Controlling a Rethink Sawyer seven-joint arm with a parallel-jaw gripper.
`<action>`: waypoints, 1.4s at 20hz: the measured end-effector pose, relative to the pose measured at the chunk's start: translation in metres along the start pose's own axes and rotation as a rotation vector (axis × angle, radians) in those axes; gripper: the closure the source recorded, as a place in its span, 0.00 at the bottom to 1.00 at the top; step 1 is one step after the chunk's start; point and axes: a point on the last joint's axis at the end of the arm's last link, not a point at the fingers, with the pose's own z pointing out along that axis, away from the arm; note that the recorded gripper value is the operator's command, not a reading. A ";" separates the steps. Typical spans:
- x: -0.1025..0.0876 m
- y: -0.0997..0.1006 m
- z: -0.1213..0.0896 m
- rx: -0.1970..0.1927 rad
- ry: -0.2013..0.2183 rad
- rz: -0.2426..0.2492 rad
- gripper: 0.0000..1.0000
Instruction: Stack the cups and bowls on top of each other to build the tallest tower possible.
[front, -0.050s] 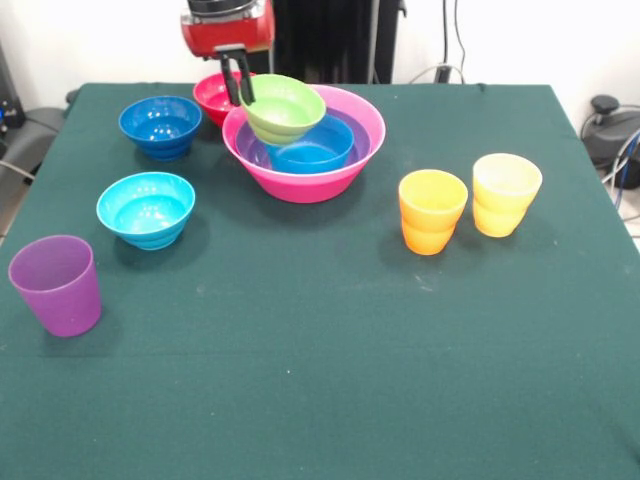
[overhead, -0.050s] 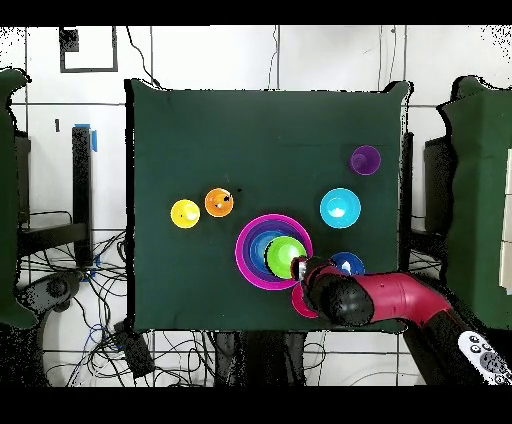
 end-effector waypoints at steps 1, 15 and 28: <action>-0.001 -0.001 0.000 0.000 -0.002 0.000 1.00; -0.013 0.021 0.006 -0.007 -0.005 -0.048 1.00; -0.014 0.031 0.008 -0.009 -0.001 -0.068 1.00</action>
